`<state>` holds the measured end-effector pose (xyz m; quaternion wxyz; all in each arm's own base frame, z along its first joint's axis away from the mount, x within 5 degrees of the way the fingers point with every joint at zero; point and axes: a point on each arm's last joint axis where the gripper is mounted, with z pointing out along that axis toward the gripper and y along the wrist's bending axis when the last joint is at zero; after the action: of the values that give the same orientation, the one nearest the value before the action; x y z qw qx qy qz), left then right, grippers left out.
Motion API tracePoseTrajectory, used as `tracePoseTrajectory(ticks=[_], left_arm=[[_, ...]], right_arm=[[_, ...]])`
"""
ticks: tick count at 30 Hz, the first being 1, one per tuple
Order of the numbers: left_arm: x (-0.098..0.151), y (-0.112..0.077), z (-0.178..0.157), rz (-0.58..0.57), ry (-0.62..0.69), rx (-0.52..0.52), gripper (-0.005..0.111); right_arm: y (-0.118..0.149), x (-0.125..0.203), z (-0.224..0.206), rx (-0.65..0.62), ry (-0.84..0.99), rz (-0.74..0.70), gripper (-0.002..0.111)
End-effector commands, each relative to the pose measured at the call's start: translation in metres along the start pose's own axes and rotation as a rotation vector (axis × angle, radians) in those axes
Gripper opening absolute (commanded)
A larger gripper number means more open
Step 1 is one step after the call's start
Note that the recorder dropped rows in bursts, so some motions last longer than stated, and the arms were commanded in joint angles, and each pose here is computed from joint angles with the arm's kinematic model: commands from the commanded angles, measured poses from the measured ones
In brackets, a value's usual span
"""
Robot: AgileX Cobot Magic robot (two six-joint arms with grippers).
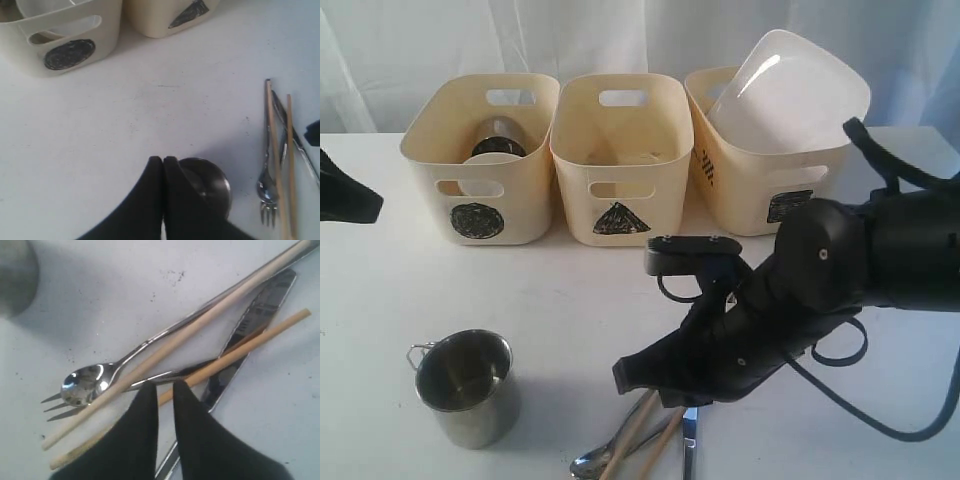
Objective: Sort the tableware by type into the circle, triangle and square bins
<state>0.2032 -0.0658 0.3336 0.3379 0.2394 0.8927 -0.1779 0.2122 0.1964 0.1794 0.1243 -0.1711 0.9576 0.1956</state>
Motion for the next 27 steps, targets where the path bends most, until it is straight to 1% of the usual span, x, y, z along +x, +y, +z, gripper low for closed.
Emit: tracePoseTrajectory(ticks=[1,2,3,5,8,10,14,17,20,23,27], left_arm=[[0.0,-0.02,-0.002,0.038,-0.026,0.222,0.0],[-0.001,-0.027,-0.003,0.071,-0.044,0.291,0.0],[-0.003,-0.031,-0.005,0.073,-0.068,0.348,0.0],[-0.005,-0.039,-0.008,0.079,-0.087,0.443,0.0],[-0.001,-0.045,-0.005,0.07,-0.033,0.534,0.0],[0.004,-0.05,0.006,0.058,0.007,0.57,0.0],[0.022,-0.067,0.04,0.06,0.046,0.573,0.0],[0.033,-0.083,0.062,0.079,0.065,0.546,0.0],[0.037,-0.096,0.075,0.114,0.088,0.543,0.0],[0.039,-0.102,0.089,0.139,0.105,0.531,0.0],[0.044,-0.103,0.108,0.136,0.149,0.505,0.0]], right_arm=[[-0.009,-0.011,-0.011,0.049,-0.106,-0.004,0.006],[-0.009,-0.014,-0.018,0.049,-0.155,-0.003,0.002],[-0.009,-0.018,-0.025,0.045,-0.202,-0.003,0.0],[-0.008,-0.023,-0.044,0.035,-0.297,-0.012,0.0],[-0.007,-0.023,-0.074,0.042,-0.4,-0.069,0.0],[-0.006,-0.02,-0.091,0.056,-0.451,-0.123,0.0],[-0.005,-0.006,-0.118,0.064,-0.507,-0.178,0.0],[-0.007,0.011,-0.128,0.06,-0.499,-0.179,0.0],[-0.01,0.027,-0.133,0.055,-0.47,-0.155,0.0],[-0.014,0.044,-0.136,0.05,-0.459,-0.135,0.0],[-0.019,0.066,-0.142,0.036,-0.477,-0.114,0.0]])
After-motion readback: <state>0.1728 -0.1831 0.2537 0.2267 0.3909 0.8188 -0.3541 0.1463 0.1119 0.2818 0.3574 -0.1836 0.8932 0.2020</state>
